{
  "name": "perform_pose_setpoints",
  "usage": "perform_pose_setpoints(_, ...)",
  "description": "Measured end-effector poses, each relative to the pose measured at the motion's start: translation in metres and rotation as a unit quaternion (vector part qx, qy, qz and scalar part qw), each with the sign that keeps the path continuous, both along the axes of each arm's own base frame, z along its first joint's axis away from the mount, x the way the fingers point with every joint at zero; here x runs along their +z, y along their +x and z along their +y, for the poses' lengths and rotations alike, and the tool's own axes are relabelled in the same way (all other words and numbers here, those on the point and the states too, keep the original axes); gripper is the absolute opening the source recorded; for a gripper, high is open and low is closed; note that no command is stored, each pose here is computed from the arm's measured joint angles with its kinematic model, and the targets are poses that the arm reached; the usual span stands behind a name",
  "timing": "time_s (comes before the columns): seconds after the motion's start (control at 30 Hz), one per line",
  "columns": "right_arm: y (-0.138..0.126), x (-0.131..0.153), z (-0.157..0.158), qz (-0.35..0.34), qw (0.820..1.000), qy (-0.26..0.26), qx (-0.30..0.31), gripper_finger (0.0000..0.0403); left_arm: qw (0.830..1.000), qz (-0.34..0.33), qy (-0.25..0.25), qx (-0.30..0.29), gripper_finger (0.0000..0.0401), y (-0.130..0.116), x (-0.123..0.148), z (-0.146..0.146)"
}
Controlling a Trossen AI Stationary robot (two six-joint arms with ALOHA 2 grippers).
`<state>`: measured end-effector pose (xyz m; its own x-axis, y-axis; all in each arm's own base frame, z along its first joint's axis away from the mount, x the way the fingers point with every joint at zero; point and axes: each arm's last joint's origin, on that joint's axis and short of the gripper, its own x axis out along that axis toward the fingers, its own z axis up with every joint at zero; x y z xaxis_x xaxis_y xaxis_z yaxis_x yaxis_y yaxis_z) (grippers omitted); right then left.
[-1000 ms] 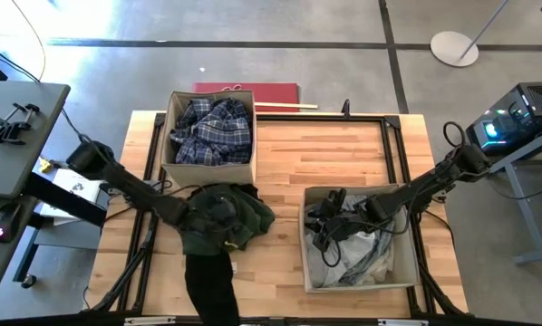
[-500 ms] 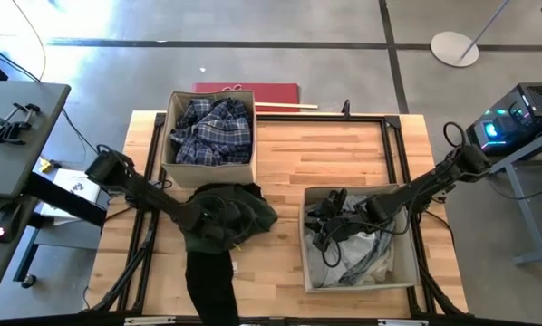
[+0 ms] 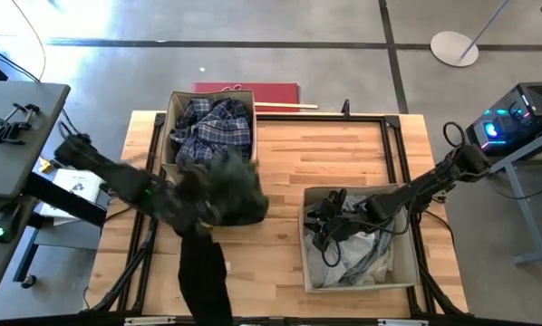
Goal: Sort clothes
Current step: Put the green cloth into the top laundry bin
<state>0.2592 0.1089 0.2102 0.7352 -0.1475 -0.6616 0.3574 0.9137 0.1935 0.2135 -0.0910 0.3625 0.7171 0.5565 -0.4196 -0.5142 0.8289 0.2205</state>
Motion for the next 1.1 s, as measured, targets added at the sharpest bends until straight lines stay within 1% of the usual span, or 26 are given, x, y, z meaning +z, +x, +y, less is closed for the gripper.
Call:
perform_pose_setpoints(0.07,0.000,0.000,0.000,0.000,1.000,-0.001,0.001,0.0151,0.996,-0.034,0.074,0.019,0.0006,-0.009,0.035,0.007)
perform_pose_setpoints(0.1,0.000,0.000,0.000,0.000,1.000,-0.001,0.002,0.0151,0.992,-0.043,0.116,0.038,0.0006,-0.012,0.049,0.011)
perform_pose_setpoints(0.17,0.000,0.000,0.000,0.000,1.000,-0.002,0.002,0.0151,0.977,-0.050,0.188,0.089,0.0006,-0.019,0.079,0.021)
perform_pose_setpoints(0.23,0.000,0.000,0.000,0.000,1.000,-0.002,0.002,0.0151,0.961,-0.035,0.235,0.138,0.0006,-0.025,0.105,0.034)
perform_pose_setpoints(0.3,0.000,0.000,0.000,0.001,1.000,-0.005,0.005,0.0151,0.952,-0.011,0.261,0.162,0.0006,-0.029,0.122,0.050)
perform_pose_setpoints(0.37,0.000,0.000,0.000,0.001,1.000,-0.005,0.005,0.0151,0.947,0.004,0.275,0.164,0.0006,-0.032,0.128,0.065)
perform_pose_setpoints(0.43,0.000,0.000,0.000,0.001,1.000,-0.008,0.007,0.0151,0.946,0.013,0.279,0.164,0.0006,-0.032,0.127,0.082)
perform_pose_setpoints(0.53,0.000,0.000,0.000,0.002,1.000,-0.011,0.010,0.0151,0.947,0.029,0.269,0.174,0.0005,-0.029,0.114,0.108)
perform_pose_setpoints(0.6,0.000,0.000,0.000,0.002,1.000,-0.012,0.011,0.0151,0.951,0.044,0.251,0.175,0.0005,-0.024,0.097,0.124)
perform_pose_setpoints(0.67,0.000,0.000,0.000,0.002,1.000,-0.012,0.011,0.0151,0.956,0.058,0.223,0.180,0.0005,-0.017,0.073,0.141)
perform_pose_setpoints(0.77,0.000,0.000,0.000,0.002,1.000,-0.012,0.012,0.0151,0.969,0.075,0.155,0.179,0.0005,-0.009,0.026,0.163)
perform_pose_setpoints(0.83,0.000,0.000,0.001,0.002,1.000,-0.012,0.012,0.0151,0.975,0.097,0.096,0.177,0.0005,-0.008,-0.009,0.176)
perform_pose_setpoints(0.93,0.000,0.000,0.001,0.003,1.000,-0.015,0.016,0.0151,0.975,0.121,-0.013,0.184,0.0005,-0.010,-0.067,0.194)
perform_pose_setpoints(1.03,0.000,0.000,0.001,0.005,0.999,-0.023,0.024,0.0151,0.966,0.140,-0.139,0.166,0.0005,-0.017,-0.125,0.208)
perform_pose_setpoints(1.1,0.000,0.000,0.001,0.005,0.999,-0.025,0.025,0.0151,0.955,0.146,-0.205,0.155,0.0005,-0.020,-0.156,0.213)
